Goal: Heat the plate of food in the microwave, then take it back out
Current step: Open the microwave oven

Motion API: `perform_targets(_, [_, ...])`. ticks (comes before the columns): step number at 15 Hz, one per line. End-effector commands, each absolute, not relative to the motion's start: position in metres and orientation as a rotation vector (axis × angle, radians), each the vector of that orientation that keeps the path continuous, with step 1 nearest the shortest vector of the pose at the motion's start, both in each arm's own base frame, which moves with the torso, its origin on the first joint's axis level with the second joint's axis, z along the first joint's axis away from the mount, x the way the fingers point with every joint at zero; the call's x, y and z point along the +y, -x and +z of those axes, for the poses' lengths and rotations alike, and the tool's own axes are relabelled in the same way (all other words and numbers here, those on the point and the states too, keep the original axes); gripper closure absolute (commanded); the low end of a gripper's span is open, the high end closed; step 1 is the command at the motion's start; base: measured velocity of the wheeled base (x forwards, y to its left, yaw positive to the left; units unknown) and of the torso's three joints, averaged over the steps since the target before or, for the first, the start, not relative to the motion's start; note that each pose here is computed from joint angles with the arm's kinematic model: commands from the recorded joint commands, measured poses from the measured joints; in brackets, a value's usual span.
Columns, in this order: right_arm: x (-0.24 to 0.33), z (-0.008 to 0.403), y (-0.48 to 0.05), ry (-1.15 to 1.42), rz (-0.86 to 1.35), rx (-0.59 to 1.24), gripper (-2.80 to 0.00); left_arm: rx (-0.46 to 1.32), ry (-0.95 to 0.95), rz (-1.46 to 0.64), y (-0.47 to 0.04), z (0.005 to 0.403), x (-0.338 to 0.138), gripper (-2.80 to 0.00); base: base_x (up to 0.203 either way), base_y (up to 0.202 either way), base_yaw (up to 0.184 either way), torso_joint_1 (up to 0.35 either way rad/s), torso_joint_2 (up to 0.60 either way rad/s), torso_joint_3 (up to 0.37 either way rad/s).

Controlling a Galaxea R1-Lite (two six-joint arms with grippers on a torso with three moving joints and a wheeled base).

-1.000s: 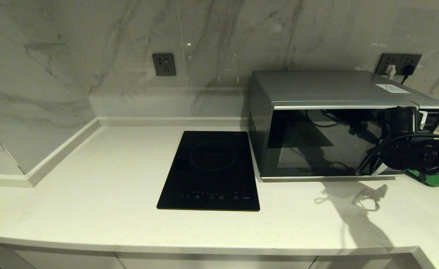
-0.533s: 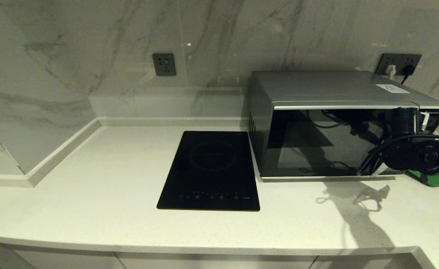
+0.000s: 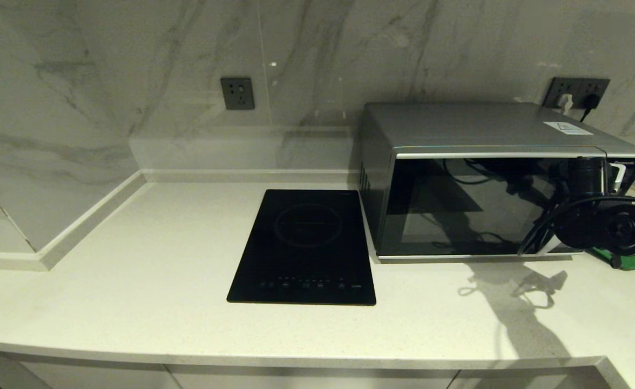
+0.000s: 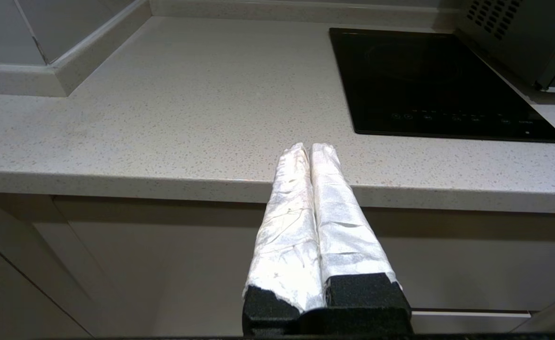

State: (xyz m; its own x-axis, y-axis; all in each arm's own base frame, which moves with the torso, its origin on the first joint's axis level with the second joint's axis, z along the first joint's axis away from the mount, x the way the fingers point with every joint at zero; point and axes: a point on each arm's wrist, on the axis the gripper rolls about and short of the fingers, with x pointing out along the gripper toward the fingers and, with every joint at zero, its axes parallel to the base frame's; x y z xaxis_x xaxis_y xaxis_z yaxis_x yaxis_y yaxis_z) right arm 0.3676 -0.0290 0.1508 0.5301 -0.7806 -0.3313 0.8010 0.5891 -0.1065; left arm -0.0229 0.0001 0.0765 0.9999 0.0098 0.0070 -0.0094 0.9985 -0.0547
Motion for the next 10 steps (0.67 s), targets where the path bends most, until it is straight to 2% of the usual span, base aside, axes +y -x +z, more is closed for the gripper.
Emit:
perform_targets(1, [-0.0316,0.1509,-0.3684,-0.066,-0.972,0.352,-2.80,-0.008,0.055,0.011,0.0229,0.0765,0.0001,0.00,0.000,0.000,0.000,0.000,0.00,0.000])
perform_targets(10, [-0.0346,0.1497,-0.3678,-0.074,-0.993,0.347,-2.80,-0.008,0.055,0.011,0.0229,0.0765,0.0001,0.00,0.000,0.000,0.000,0.000,0.00,0.000])
